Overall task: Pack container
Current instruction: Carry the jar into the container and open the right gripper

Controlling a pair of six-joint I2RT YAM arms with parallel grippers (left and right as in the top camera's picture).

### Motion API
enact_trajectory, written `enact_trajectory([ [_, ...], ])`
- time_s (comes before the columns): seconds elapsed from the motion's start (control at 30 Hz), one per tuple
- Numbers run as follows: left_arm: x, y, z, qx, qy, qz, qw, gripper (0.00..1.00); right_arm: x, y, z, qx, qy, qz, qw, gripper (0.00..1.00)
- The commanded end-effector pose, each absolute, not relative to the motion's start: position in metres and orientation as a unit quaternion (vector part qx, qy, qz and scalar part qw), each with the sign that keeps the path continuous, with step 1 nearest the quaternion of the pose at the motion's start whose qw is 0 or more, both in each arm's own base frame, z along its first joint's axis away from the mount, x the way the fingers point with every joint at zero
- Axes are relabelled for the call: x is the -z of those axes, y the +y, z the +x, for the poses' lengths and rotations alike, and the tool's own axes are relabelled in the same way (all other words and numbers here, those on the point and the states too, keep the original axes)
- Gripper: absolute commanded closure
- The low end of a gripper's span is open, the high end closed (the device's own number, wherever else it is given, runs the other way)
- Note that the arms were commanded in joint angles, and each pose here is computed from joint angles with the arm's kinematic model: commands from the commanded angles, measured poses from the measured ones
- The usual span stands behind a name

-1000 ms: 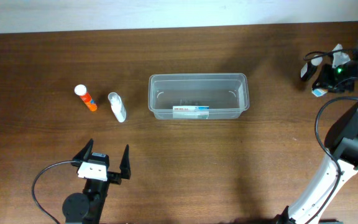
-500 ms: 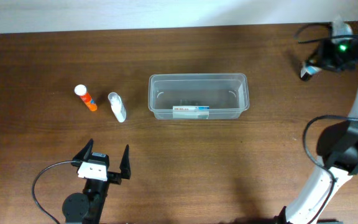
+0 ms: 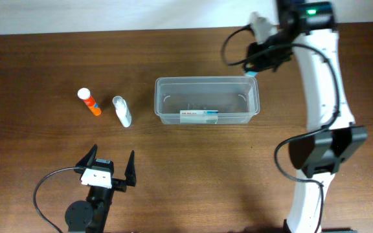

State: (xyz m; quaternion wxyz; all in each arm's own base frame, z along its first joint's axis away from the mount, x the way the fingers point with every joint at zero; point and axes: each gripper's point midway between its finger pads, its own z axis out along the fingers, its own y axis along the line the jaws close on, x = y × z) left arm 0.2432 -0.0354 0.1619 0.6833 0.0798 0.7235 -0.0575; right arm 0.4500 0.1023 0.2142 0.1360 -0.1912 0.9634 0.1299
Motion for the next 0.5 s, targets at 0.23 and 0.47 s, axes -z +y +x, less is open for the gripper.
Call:
enact_trajectory([
  [0.23, -0.161, -0.037, 0.243, 0.056, 0.722, 0.088, 0.684, 0.01, -0.199, 0.145, 0.441, -0.049, 0.979, -0.159, 0.116, 0.74],
  [0.47, -0.161, -0.037, 0.243, 0.056, 0.722, 0.088, 0.684, 0.01, -0.177, 0.146, 0.443, -0.051, 0.989, -0.105, 0.087, 0.74],
])
